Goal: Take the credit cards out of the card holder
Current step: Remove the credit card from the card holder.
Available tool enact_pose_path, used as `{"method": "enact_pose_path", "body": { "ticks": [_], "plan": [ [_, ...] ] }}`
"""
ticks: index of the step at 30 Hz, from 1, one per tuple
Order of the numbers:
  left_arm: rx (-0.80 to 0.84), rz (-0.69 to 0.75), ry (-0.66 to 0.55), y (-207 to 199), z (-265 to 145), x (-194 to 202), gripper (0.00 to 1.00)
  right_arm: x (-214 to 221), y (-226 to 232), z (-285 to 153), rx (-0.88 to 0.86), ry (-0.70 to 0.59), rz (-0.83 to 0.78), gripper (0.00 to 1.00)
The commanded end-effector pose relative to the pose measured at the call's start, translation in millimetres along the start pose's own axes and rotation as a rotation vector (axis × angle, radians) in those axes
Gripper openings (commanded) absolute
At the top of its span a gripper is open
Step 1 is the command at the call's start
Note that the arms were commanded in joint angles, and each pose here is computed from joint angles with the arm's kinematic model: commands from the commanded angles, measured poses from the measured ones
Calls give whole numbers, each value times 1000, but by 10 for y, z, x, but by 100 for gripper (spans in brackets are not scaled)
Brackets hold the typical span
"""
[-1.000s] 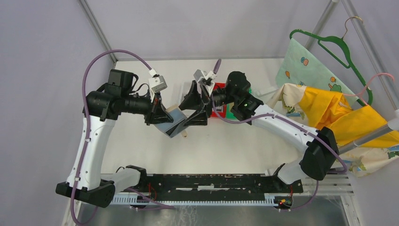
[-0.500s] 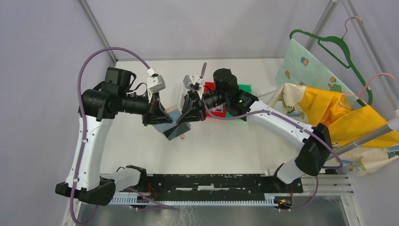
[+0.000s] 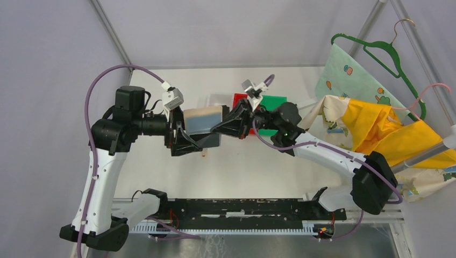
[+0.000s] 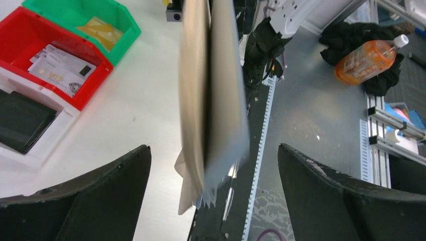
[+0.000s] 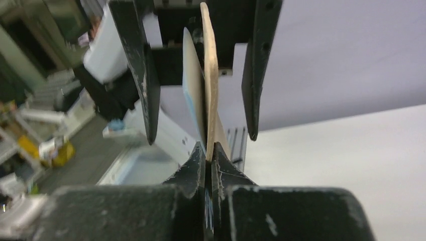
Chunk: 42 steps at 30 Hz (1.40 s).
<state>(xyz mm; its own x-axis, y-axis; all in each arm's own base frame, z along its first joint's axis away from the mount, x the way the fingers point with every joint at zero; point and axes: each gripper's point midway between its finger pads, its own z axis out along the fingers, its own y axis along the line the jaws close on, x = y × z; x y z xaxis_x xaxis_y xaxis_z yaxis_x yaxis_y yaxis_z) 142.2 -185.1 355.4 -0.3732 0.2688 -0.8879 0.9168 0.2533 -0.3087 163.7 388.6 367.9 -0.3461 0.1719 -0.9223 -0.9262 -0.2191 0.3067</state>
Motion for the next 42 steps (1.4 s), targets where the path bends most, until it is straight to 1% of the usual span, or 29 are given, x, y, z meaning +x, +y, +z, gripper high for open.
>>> {"method": "enact_pose_path", "body": {
  "ticks": [1, 6, 8, 10, 12, 14, 23, 24, 26, 28, 29, 31, 34, 37, 39, 42],
  "plan": [
    [67, 2, -108, -167, 18, -167, 100, -884, 507, -289, -61, -491, 1, 0],
    [94, -33, -126, -215, 30, -173, 99, -865, 452, -278, -30, -577, 80, 0],
    [102, -56, -133, -215, 41, -175, 94, -832, 406, -272, 0, -625, 120, 0],
    [104, -78, -141, -204, 56, -177, 85, -802, 424, -296, 2, -676, 142, 0],
    [100, -81, -144, -193, 59, -183, 75, -767, 439, -304, -4, -698, 153, 0],
    [99, -78, -147, -202, 51, -198, 66, -719, 430, -271, 0, -687, 159, 0],
    [140, -78, -135, -205, 87, -136, 19, -539, 306, -245, 103, -636, 119, 0],
    [137, -69, -131, -196, 89, -125, 13, -538, 306, -248, 111, -632, 107, 3],
    [125, -59, -115, -178, 87, -86, 2, -512, 273, -255, 133, -609, 95, 16],
    [117, -37, -88, -163, 82, -28, 2, -512, 255, -263, 139, -575, 74, 32],
    [114, -25, -71, -158, 75, 2, 2, -512, 233, -262, 139, -547, 72, 43],
    [111, -7, -29, -146, 65, 92, 2, -506, 199, -244, 119, -473, 69, 51],
    [104, 29, 53, -100, 46, 270, 2, -467, 238, -248, 60, -366, 47, 53],
    [100, 56, 124, -51, 22, 410, 2, -247, 205, -169, 45, -182, 25, 52],
    [81, 54, 152, -13, 10, 456, 2, -61, 167, -172, 52, -69, 10, 52],
    [49, 94, 168, 30, -17, 476, 2, 164, 109, -241, 64, 50, -22, 53]
  ]
}}
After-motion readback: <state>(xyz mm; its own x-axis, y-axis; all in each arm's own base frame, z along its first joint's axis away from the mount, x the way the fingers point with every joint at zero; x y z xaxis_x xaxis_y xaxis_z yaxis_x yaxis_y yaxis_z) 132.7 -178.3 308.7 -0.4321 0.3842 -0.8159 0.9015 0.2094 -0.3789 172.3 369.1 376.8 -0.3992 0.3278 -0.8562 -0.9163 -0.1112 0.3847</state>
